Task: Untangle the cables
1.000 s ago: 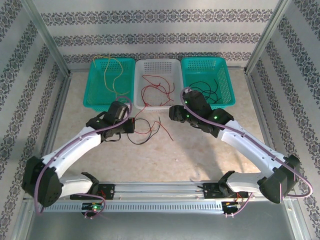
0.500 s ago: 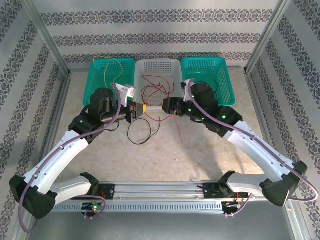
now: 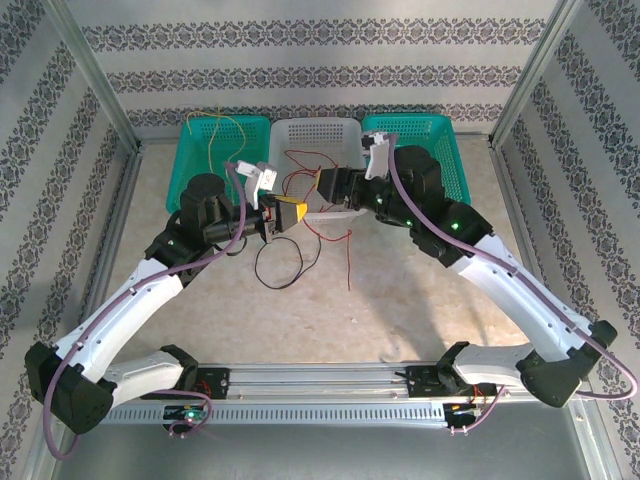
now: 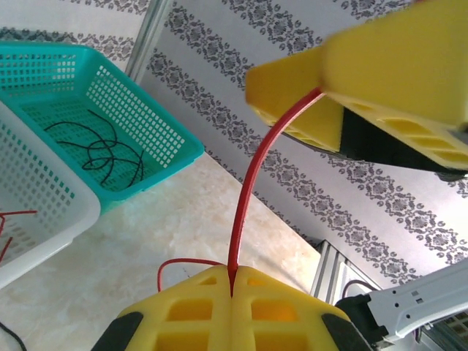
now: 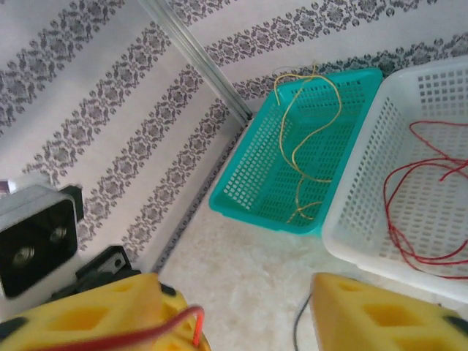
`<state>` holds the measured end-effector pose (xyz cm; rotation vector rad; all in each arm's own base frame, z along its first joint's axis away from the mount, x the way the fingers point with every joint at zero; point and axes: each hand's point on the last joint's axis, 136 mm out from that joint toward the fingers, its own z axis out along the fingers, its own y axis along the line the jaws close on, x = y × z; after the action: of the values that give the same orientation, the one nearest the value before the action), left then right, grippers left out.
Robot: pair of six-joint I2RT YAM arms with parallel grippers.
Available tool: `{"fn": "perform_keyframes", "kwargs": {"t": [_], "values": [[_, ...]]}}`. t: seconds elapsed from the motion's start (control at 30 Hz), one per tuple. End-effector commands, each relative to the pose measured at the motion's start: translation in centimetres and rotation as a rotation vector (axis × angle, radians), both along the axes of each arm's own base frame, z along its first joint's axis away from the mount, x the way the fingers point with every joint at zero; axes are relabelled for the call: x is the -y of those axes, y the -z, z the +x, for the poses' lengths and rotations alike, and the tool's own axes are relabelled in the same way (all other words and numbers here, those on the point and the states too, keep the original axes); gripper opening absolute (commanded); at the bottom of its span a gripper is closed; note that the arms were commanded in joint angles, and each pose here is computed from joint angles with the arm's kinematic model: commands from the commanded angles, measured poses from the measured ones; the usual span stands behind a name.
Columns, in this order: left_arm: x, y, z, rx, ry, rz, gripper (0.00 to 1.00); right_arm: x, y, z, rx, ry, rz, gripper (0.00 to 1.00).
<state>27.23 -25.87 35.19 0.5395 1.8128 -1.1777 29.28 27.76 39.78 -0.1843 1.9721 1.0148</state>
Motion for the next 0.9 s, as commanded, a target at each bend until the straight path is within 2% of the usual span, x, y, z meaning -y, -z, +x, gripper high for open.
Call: {"fn": "perform_keyframes", "kwargs": {"t": [0.0, 0.07, 0.1, 0.17, 0.23, 0.27, 0.43, 0.67, 0.83, 0.87], "values": [[0.5, -2.5, -0.9, 0.073, 0.054, -0.048, 0.00, -0.3, -2.3, 0.6, 0.058, 0.003, 0.026, 0.47], [0.6, -2.3, -1.0, 0.069, 0.064, -0.047, 0.00, -0.7, -2.5, 0.8, 0.055, -0.013, 0.023, 0.42], [0.6, -2.3, -1.0, 0.069, 0.068, -0.047, 0.00, -1.0, -2.5, 0.8, 0.053, -0.026, 0.022, 0.31], [0.7, -2.1, -0.8, 0.067, 0.067, -0.041, 0.00, -1.6, -2.6, 0.7, 0.045, -0.052, 0.024, 0.16], [0.9, -1.9, -0.8, 0.068, 0.075, -0.037, 0.00, -2.2, -2.8, 0.5, 0.042, -0.078, 0.030, 0.06], [1.0, -1.9, -0.8, 0.067, 0.081, -0.036, 0.00, -2.5, -2.9, 0.3, 0.041, -0.088, 0.030, 0.04], [2.2, -1.7, -0.8, 0.066, 0.122, -0.035, 0.00, -3.4, -3.2, 0.4, 0.034, -0.103, 0.040, 0.00], [3.7, -1.8, -1.3, 0.072, 0.168, -0.050, 0.00, -5.1, -1.6, 1.3, -0.015, -0.109, 0.034, 0.00], [3.4, -3.0, -1.2, 0.093, 0.152, -0.097, 0.00, -3.8, -1.1, 2.0, -0.018, -0.052, 0.015, 0.00], [3.4, -3.1, -1.1, 0.090, 0.149, -0.109, 0.00, -3.3, -1.1, 2.1, -0.021, -0.040, 0.017, 0.02]]}}
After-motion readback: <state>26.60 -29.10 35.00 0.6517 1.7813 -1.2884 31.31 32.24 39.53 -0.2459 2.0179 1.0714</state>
